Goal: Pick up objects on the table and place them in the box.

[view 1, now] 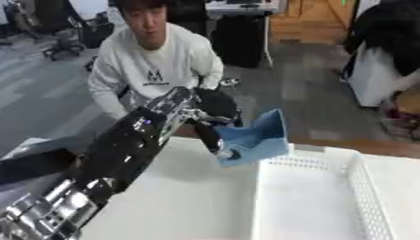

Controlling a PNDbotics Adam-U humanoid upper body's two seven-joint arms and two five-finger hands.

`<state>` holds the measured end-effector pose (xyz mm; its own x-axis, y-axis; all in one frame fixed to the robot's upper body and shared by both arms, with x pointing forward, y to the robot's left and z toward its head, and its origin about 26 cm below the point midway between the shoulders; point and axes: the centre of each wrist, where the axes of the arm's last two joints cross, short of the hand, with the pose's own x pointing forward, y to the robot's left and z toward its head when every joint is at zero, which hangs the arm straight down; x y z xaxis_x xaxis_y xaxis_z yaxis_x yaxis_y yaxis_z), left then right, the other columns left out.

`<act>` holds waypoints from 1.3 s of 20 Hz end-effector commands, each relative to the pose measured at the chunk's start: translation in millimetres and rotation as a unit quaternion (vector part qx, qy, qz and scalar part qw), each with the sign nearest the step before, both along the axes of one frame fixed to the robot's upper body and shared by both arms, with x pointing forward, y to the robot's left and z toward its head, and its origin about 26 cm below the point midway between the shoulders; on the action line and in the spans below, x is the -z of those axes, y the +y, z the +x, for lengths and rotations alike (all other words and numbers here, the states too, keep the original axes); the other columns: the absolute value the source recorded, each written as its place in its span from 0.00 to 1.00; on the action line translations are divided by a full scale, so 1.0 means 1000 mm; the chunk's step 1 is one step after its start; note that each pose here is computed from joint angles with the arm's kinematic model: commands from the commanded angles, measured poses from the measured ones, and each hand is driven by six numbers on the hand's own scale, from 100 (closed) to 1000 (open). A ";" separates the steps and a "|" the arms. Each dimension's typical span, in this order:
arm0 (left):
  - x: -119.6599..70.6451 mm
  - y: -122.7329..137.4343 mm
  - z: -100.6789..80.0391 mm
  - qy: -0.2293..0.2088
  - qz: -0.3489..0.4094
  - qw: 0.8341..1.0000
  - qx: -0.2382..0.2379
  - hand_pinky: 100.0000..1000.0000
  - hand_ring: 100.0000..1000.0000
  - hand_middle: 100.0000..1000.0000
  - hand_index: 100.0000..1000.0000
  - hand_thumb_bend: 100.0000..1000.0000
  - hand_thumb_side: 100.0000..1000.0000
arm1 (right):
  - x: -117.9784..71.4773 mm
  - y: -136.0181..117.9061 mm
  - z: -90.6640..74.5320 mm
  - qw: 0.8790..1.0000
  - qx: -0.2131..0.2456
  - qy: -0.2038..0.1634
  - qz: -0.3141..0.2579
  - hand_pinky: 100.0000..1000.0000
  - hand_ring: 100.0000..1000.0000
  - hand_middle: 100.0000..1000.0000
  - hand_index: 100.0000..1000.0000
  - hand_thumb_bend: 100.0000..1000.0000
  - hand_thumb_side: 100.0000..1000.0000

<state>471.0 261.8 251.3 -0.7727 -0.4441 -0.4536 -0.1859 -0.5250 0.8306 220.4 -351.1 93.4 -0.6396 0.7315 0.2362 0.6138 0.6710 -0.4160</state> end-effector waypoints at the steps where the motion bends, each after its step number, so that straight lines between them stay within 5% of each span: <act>1: -0.015 -0.028 -0.005 -0.011 0.067 0.993 0.099 0.00 0.00 0.00 0.30 0.07 0.89 | -0.011 -0.003 0.002 0.979 -0.100 -0.167 0.057 0.00 0.21 0.14 0.29 0.00 0.64; 8: 0.004 -0.063 -0.004 -0.044 0.050 0.983 0.173 0.00 0.00 0.00 0.31 0.07 0.90 | -0.016 -0.004 0.005 0.978 -0.106 -0.171 0.061 0.00 0.21 0.14 0.29 0.00 0.64; 11: 0.014 -0.070 -0.004 -0.049 0.046 0.979 0.192 0.00 0.00 0.06 0.41 0.03 0.97 | -0.018 -0.005 0.006 0.977 -0.109 -0.172 0.062 0.00 0.21 0.14 0.29 0.00 0.64; 12: 0.018 -0.073 -0.004 -0.050 0.041 0.977 0.202 0.28 0.28 0.37 0.61 0.04 1.00 | -0.019 -0.005 0.006 0.977 -0.109 -0.172 0.063 0.00 0.21 0.14 0.29 0.00 0.64; 13: 0.021 -0.074 -0.005 -0.051 0.039 0.976 0.207 0.49 0.51 0.55 0.72 0.04 1.00 | -0.019 -0.005 0.007 0.977 -0.110 -0.172 0.063 0.00 0.21 0.14 0.29 0.00 0.64; 14: 0.025 -0.074 -0.004 -0.049 0.050 0.976 0.206 0.81 0.83 0.83 0.91 0.59 1.00 | -0.020 -0.006 0.007 0.977 -0.110 -0.172 0.063 0.00 0.21 0.14 0.29 0.00 0.64; 17: 0.032 -0.075 -0.003 -0.051 0.070 0.974 0.208 1.00 1.00 1.00 1.00 0.87 1.00 | -0.021 -0.006 0.007 0.977 -0.111 -0.171 0.064 0.00 0.21 0.14 0.29 0.00 0.64; 20: 0.036 -0.073 -0.003 -0.055 0.076 0.973 0.212 1.00 1.00 1.00 1.00 1.00 1.00 | -0.021 -0.007 0.007 0.977 -0.111 -0.171 0.064 0.00 0.21 0.14 0.29 0.00 0.64; 26: 0.043 -0.062 -0.001 -0.063 0.071 0.972 0.213 1.00 1.00 1.00 1.00 0.95 1.00 | -0.021 -0.007 0.007 0.977 -0.110 -0.170 0.064 0.00 0.21 0.14 0.29 0.00 0.64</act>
<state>468.8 193.4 195.6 -0.8262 -0.0135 -0.5632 -0.4861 -0.4882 0.7248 225.7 -356.0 103.9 -0.6773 0.6946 0.2424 0.5935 0.7107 -0.3778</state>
